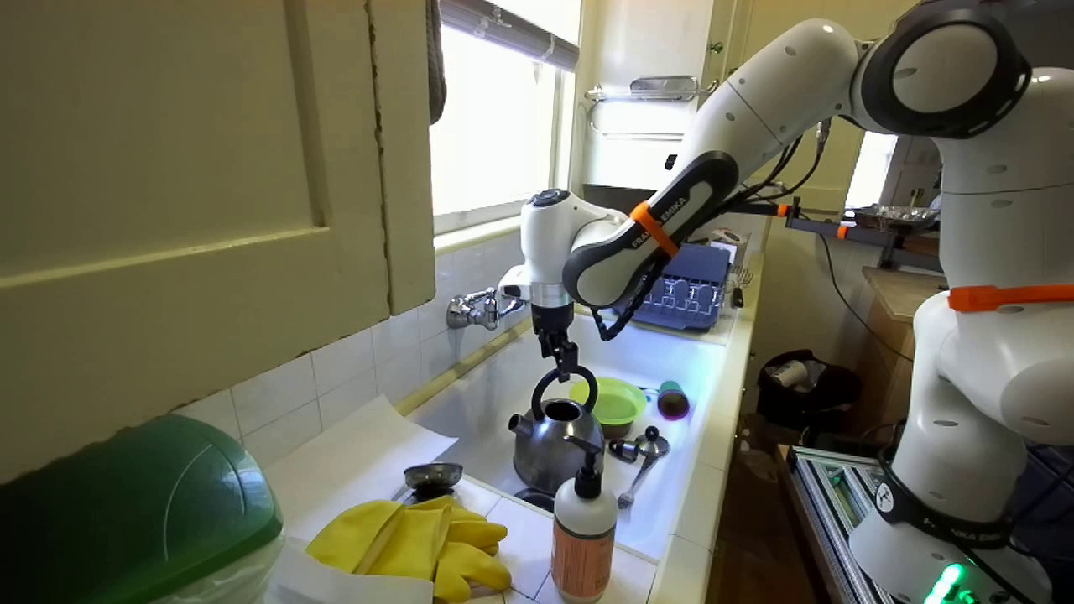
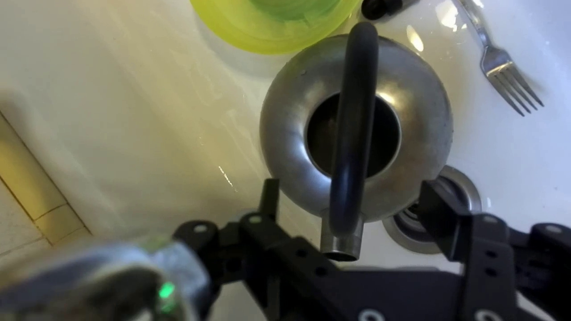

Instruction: Move the faucet head to the left and put the kettle under the faucet head

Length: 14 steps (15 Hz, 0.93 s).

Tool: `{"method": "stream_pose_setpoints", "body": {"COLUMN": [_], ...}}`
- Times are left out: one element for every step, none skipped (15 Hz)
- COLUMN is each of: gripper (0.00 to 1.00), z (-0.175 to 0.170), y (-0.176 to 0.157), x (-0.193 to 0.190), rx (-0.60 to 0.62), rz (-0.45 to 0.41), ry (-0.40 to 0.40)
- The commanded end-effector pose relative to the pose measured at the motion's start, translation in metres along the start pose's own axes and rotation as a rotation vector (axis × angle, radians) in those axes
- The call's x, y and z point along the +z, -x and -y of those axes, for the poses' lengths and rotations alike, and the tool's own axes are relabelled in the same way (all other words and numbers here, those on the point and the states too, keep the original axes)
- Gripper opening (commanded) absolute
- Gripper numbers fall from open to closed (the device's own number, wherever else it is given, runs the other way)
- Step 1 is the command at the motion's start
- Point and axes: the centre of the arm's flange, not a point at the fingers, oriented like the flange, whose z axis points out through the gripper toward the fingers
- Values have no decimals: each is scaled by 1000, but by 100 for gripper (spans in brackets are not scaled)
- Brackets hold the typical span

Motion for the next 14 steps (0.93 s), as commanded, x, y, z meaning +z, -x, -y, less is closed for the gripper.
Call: {"method": "stream_pose_setpoints", "body": {"gripper": [100, 100, 100, 100, 100, 100, 100, 100, 100, 100, 100, 100, 100, 100], "z": [17, 22, 31, 39, 47, 53, 56, 58, 61, 62, 65, 67, 69, 70], "y": [-13, -18, -22, -26, -29, -28, -27, -24, -18, -11, -1, 9, 21, 33], "x": [-4, -8, -17, -27, -36, -52, -67, -83, -103, -121, -142, -160, -176, -189], "rx": [-68, -84, -87, -87, -73, -49, -19, 5, 67, 117, 171, 224, 276, 330], "rz": [-46, -59, -44, -54, -43, -43, -30, -31, -24, -23, -7, 6, 18, 27], "ry": [-37, -54, -102, -144, -162, -182, -212, -262, -286, -313, -319, -311, -311, -303]}}
